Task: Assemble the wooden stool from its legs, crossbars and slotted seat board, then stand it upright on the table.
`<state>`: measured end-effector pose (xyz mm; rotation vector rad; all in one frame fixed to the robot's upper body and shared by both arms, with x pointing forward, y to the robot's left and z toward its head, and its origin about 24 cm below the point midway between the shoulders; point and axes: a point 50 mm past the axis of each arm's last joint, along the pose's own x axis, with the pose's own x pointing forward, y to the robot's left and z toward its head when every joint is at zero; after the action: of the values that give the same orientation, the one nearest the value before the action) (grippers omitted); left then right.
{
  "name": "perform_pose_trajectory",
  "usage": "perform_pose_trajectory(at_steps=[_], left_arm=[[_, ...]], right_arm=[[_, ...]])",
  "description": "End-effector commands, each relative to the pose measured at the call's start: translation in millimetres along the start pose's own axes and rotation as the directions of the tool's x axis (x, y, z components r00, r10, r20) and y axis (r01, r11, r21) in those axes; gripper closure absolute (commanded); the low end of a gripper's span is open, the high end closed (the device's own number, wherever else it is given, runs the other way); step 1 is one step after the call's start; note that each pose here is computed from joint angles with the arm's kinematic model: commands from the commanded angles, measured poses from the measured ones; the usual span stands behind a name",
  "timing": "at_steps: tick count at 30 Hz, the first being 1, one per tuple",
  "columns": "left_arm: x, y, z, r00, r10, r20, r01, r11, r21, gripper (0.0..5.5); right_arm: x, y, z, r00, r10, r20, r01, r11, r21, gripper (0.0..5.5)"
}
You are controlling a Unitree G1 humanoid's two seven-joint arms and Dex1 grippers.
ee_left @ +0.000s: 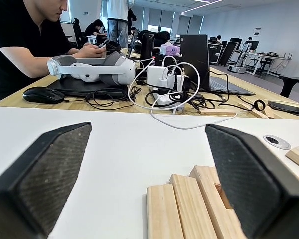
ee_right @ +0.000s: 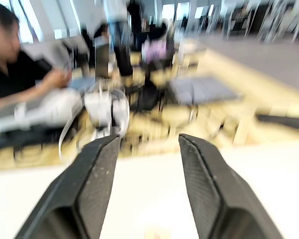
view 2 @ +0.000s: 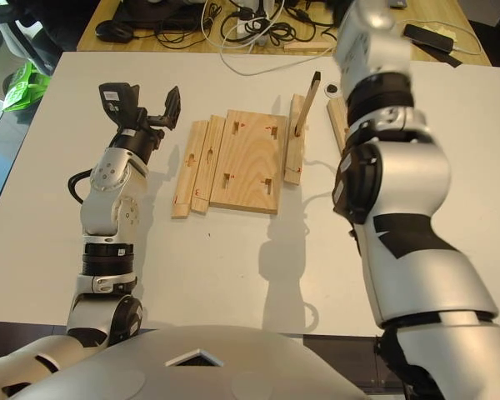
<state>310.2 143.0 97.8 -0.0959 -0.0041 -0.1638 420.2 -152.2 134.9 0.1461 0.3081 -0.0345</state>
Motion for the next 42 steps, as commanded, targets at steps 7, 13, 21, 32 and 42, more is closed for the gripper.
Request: perform_pose_trajectory(at_steps=[7,13,21,32,42], left_arm=[[3,-3,1,1.000,0.002,0.007,-0.002,1.000,0.001,1.28],[3,-3,1,1.000,0.001,0.007,-0.001,1.000,0.004,1.28],[1,-2,1,1.000,0.000,0.005,0.000,1.000,0.018,1.28],[2,-2,1,1.000,-0.001,0.005,0.001,1.000,0.024,1.28],[3,-2,2,1.000,-0.002,0.009,0.002,1.000,0.020,1.28]], right_arm=[[-2,0,2,0.988,0.005,0.152,0.007,0.997,-0.082,3.31],[-23,52,44,0.864,0.319,0.389,-0.214,0.933,-0.290,3.31],[-15,26,-22,0.994,0.110,-0.018,-0.106,0.983,0.153,3.31],[-19,3,-38,0.984,-0.176,0.000,0.174,0.978,0.117,3.31],[-43,60,20,0.894,0.182,0.408,-0.113,0.976,-0.188,3.31]])
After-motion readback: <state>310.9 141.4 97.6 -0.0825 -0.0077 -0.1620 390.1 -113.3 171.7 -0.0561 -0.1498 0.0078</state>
